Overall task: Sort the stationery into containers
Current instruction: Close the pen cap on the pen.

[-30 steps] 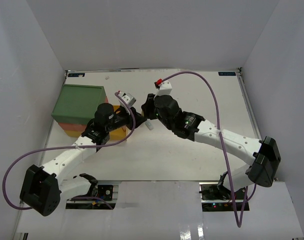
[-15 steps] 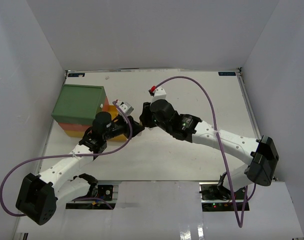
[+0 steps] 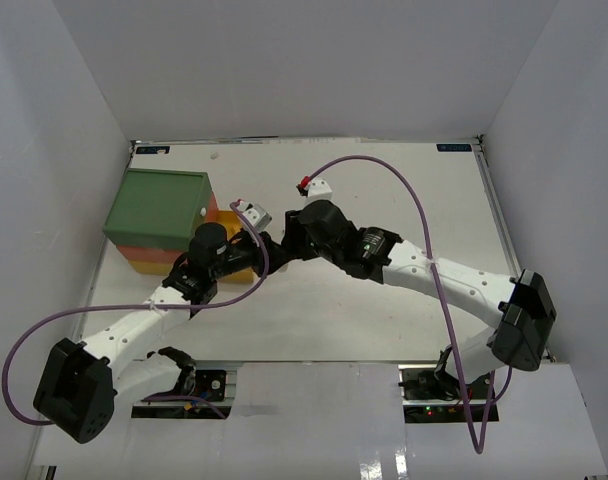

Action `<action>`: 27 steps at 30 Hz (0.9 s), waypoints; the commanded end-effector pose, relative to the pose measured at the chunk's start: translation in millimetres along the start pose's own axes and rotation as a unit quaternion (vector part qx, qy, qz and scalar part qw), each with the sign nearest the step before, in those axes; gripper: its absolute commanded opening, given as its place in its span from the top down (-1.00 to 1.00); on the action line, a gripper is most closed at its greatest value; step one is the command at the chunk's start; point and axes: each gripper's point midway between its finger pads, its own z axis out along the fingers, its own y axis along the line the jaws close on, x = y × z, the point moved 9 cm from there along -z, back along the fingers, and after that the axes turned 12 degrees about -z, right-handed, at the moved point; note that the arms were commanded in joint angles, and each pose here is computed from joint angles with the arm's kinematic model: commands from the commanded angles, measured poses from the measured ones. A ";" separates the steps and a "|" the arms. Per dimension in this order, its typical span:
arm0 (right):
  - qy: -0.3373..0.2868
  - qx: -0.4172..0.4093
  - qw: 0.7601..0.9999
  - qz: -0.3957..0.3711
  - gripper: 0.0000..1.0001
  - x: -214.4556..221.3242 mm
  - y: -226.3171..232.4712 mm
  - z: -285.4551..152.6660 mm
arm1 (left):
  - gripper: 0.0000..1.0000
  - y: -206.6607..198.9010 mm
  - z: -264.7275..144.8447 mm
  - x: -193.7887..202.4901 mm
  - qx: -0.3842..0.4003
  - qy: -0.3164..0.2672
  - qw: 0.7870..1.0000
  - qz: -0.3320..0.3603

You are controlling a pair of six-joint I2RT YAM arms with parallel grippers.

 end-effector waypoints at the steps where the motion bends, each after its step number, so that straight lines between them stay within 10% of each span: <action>1: 0.014 0.023 0.999 -0.019 -0.03 -3.9 -14.1 -14.7 | 0.99 -10.8 2.6 -34.8 0.014 -0.061 0.997 0.036; 18: -0.078 0.081 0.993 -0.031 -0.75 -29.9 -48.6 -71.2 | 1.00 16.4 14.7 -21.9 -0.105 -0.001 0.994 -0.026; 27: -0.040 0.127 0.990 -0.039 -0.93 13.3 -95.9 -72.9 | 1.00 55.3 -9.5 -39.1 -0.333 0.067 0.938 -0.063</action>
